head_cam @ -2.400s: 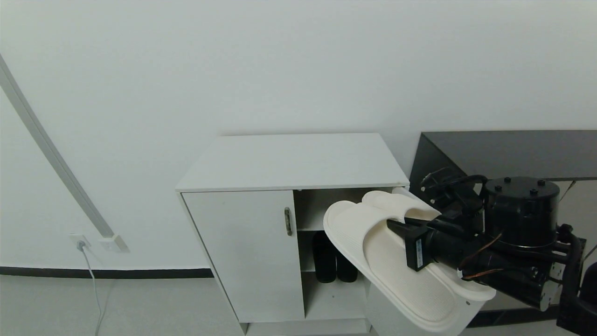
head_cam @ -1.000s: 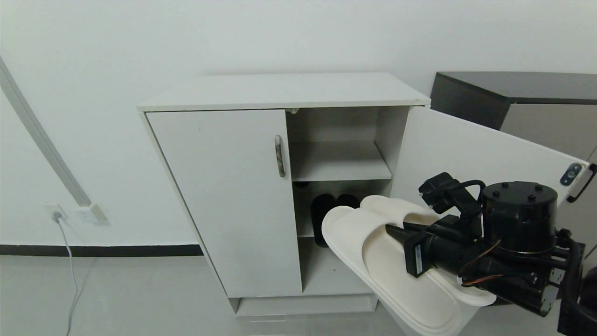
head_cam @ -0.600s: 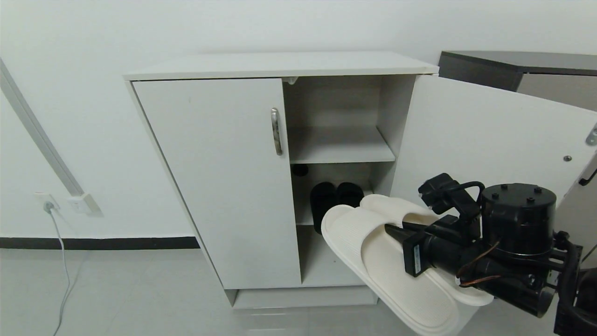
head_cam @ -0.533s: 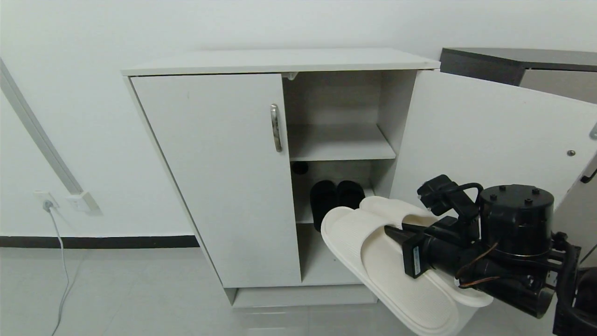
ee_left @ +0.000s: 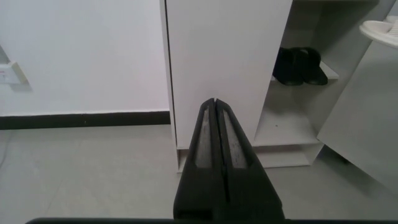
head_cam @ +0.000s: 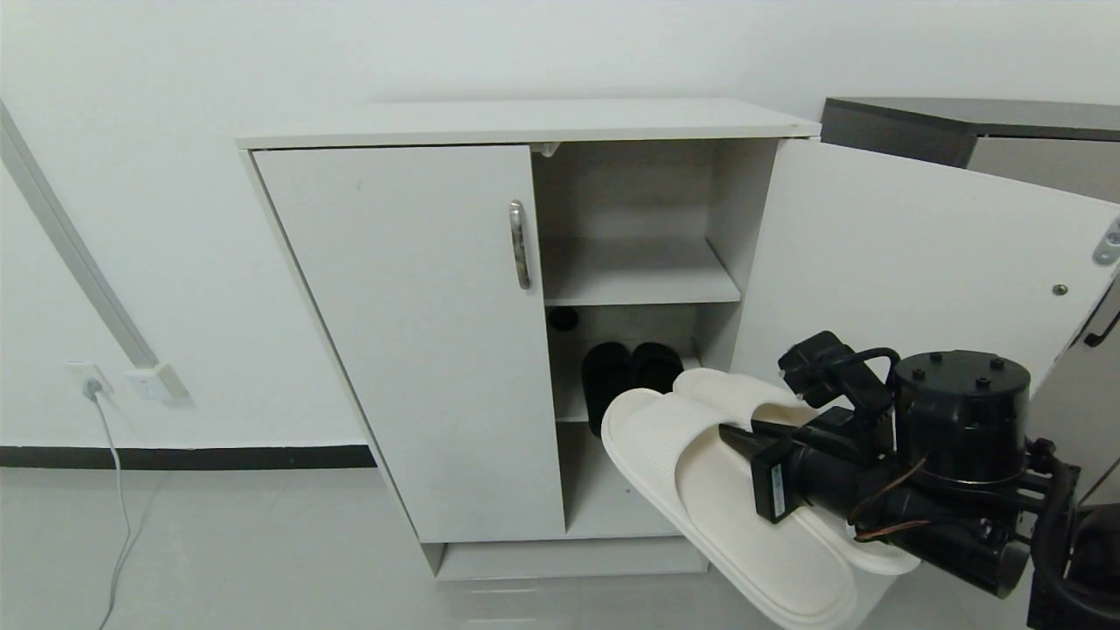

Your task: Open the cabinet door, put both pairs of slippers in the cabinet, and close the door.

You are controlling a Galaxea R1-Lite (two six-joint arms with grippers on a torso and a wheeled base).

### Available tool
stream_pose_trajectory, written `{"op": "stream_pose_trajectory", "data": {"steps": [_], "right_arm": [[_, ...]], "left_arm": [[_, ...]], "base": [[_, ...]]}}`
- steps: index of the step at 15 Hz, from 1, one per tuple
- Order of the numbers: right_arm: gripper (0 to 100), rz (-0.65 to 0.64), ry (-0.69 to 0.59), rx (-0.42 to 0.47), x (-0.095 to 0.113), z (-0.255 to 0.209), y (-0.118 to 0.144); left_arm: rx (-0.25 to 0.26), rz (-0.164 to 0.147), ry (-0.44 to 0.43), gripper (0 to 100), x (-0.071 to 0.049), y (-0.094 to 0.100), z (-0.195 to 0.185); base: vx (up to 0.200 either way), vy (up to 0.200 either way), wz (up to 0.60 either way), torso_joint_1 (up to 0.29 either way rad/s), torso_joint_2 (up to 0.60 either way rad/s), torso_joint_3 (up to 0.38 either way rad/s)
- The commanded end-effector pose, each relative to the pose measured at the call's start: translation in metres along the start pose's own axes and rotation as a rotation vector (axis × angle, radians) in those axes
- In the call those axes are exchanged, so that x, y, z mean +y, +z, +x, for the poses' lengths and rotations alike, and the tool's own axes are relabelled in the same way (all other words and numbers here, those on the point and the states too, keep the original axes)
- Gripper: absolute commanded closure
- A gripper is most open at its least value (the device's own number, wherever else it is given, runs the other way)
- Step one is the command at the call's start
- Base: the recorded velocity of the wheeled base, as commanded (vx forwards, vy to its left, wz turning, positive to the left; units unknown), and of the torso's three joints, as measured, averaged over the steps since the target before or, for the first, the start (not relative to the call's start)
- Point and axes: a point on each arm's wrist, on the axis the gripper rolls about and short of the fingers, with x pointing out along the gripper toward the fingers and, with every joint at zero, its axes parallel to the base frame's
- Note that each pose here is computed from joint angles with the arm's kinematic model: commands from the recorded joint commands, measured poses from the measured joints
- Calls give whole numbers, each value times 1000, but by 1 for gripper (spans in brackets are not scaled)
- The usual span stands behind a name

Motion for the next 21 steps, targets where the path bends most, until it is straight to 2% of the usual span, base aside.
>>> {"op": "stream_pose_trajectory", "data": {"steps": [1, 4, 7, 8, 10, 12, 13, 14, 16, 21], "right_arm": [[100, -1, 2, 8, 0, 0, -2], [100, -12, -18, -23, 1, 3, 0], [100, -9, -215, -16, 33, 39, -5], [100, -1, -245, -21, 42, 48, -5], [100, 41, -261, -69, 62, 67, 16], [100, 100, -308, -18, 71, 65, 42], [100, 116, -346, -5, 71, 65, 48], [100, 179, -449, 4, 71, 66, 70], [100, 203, -483, -13, 72, 67, 90], [100, 149, -477, -68, 74, 76, 104]], "left_arm": [[3, 0, -1, 100, 0, 0, 0], [5, 1, 0, 100, 0, -1, 0], [3, 7, -4, 100, 0, 0, 0], [3, 7, -4, 100, 0, 0, 0], [5, 7, -4, 100, 0, -1, 0], [5, 7, -4, 100, 0, -1, 0], [3, 7, -4, 100, 0, 0, 0], [3, 7, -4, 100, 0, 0, 0], [3, 7, -4, 100, 0, 0, 0], [5, 7, -4, 100, 0, -1, 0]], "base": [[0, 0, 0, -2, 217, 159], [0, 0, 0, 0, 81, 41], [0, 0, 0, 0, 0, 0], [0, 0, 0, 0, 0, 0], [0, 0, 0, 0, 0, 0], [0, 0, 0, 0, 0, 0], [0, 0, 0, 0, 0, 0], [0, 0, 0, 0, 0, 0], [0, 0, 0, 0, 0, 0], [0, 0, 0, 0, 0, 0]]}}
